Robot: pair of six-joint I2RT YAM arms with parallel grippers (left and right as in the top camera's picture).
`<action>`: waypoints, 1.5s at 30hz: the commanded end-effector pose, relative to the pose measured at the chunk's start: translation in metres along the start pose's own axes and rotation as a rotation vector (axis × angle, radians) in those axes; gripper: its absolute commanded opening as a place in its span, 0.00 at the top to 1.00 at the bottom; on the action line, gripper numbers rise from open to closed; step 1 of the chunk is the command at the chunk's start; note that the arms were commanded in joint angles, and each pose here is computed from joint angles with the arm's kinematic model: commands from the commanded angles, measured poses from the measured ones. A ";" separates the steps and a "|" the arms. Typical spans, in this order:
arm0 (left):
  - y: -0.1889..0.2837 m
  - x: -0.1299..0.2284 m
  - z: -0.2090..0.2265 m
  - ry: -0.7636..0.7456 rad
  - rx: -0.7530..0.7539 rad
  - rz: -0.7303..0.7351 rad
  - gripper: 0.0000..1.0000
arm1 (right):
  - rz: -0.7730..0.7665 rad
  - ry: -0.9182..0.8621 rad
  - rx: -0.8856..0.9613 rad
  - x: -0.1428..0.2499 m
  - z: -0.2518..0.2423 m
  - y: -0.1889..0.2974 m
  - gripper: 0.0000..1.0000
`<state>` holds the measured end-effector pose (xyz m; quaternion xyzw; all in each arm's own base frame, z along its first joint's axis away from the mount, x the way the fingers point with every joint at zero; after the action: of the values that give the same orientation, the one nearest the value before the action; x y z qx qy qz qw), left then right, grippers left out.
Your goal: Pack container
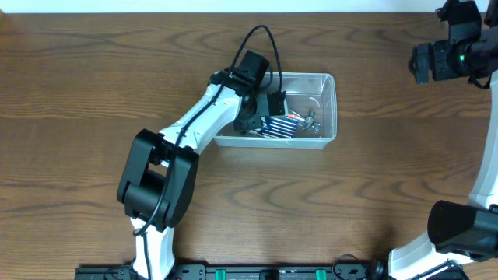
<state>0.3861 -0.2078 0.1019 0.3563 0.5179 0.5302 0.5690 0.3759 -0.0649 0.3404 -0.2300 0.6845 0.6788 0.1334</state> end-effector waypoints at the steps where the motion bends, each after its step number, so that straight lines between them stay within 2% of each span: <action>1: 0.044 -0.001 0.020 0.193 -0.138 -0.015 0.37 | -0.049 -0.014 -0.077 -0.005 0.010 0.006 0.01; 4: 0.088 0.001 0.033 0.380 -0.221 -0.096 0.22 | -0.077 -0.028 -0.086 -0.012 0.015 0.006 0.01; 8: 0.150 0.026 0.047 0.653 -0.321 -0.197 0.11 | -0.099 -0.016 0.039 -0.025 0.023 0.004 0.01; 12: 0.199 0.068 0.049 0.855 -0.387 -0.226 0.04 | -0.131 0.026 0.036 -0.036 0.047 0.003 0.01; 18: 0.248 0.124 0.039 1.035 -0.475 -0.228 0.02 | -0.078 0.007 -0.009 -0.025 0.063 0.007 0.01; 24: 0.279 0.138 0.010 1.080 -0.529 -0.266 0.02 | -0.095 -0.016 -0.016 0.001 0.066 0.053 0.01; 30: 0.272 0.149 -0.036 1.081 -0.587 -0.336 0.02 | -0.178 -0.013 0.016 0.049 0.073 0.085 0.01; 38: 0.240 0.177 -0.120 1.046 -0.748 -0.465 0.02 | -0.294 -0.015 0.032 0.150 0.087 0.051 0.01; 42: 0.223 0.187 -0.151 1.031 -0.791 -0.512 0.02 | -0.361 -0.034 0.030 0.185 0.093 0.028 0.01; 45: 0.218 0.191 -0.165 1.020 -0.824 -0.549 0.02 | -0.352 -0.037 0.029 0.206 0.095 0.008 0.01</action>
<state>0.1643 -0.0082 0.2394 -0.3059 0.5579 0.6252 0.4520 0.1890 0.0032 0.2587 -0.3450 0.6429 0.6345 0.2550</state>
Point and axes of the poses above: each gripper's point midway between its finger pads, its own y axis back along the fingers, its own z axis along the line the jaws close on, x = y × z, the point moved 6 cm from there along y, back along the fingers
